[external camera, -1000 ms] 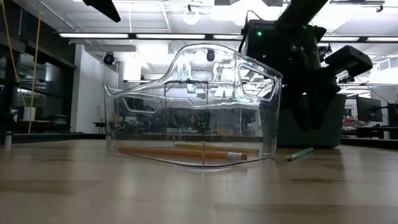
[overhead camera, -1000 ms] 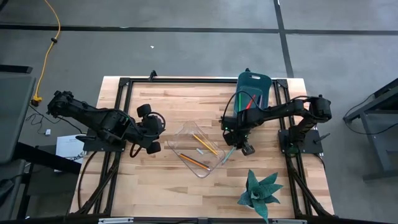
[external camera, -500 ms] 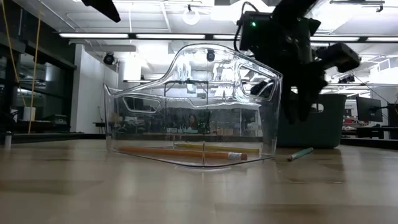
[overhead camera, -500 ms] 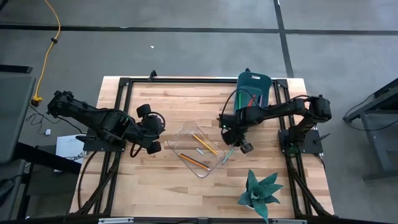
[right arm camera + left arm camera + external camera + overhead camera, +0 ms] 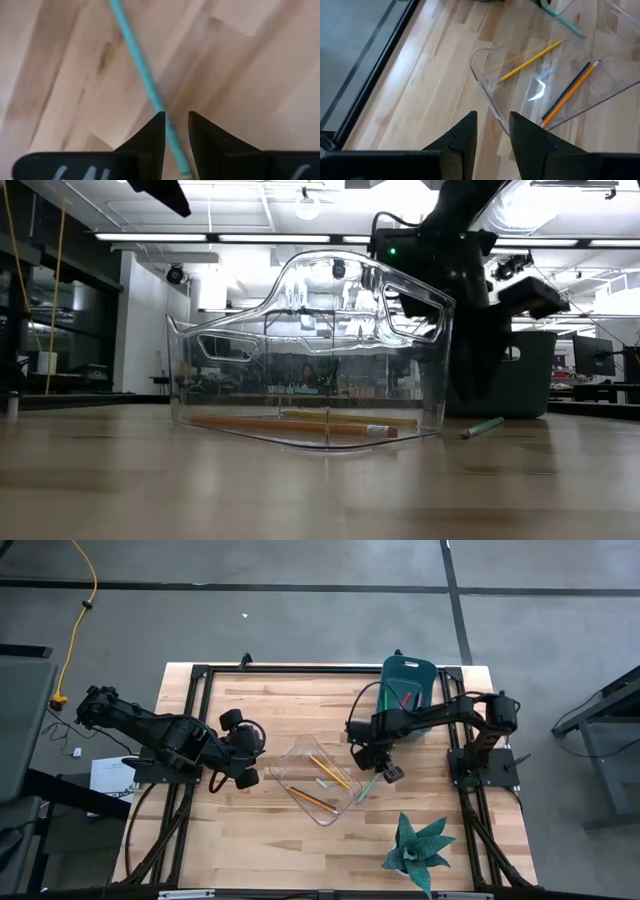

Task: Sort pens & pencils
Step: Put the blue pencil into the transparent bin

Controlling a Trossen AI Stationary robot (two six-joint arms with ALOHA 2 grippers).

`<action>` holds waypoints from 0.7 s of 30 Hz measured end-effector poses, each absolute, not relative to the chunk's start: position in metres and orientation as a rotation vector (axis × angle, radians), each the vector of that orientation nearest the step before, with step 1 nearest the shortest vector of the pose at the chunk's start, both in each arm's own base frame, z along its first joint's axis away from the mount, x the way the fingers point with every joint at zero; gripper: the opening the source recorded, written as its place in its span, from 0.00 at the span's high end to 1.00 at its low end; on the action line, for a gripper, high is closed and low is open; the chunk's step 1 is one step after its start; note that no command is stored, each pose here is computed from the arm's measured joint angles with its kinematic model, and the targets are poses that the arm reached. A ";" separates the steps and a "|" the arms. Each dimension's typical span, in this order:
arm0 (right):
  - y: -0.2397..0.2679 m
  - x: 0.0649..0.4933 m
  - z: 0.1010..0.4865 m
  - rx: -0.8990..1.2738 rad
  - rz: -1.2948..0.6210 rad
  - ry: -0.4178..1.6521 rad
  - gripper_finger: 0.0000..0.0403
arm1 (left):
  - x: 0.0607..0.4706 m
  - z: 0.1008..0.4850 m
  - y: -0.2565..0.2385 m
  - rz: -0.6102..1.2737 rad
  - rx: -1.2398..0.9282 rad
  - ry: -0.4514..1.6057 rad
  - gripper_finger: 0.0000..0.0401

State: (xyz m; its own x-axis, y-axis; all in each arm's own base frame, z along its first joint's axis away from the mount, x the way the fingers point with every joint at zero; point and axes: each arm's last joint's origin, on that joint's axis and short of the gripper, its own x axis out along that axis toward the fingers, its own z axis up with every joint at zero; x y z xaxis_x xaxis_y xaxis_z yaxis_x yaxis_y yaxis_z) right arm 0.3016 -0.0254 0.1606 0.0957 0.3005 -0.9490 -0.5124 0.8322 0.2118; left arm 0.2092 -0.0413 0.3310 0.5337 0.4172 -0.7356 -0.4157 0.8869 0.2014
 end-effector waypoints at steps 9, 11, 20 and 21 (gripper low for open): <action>-0.018 0.301 0.161 -0.196 0.630 1.359 0.81 | 0.207 0.330 -0.041 0.504 0.017 0.897 0.75; -0.018 0.301 0.160 -0.217 0.615 1.361 0.81 | 0.207 0.330 -0.041 0.506 0.018 0.896 0.75; -0.011 0.309 0.160 -0.348 0.545 1.335 0.81 | 0.207 0.330 -0.041 0.497 0.013 0.900 0.75; -0.009 0.309 0.160 -0.364 0.543 1.332 0.81 | 0.207 0.330 -0.041 0.495 0.011 0.901 0.75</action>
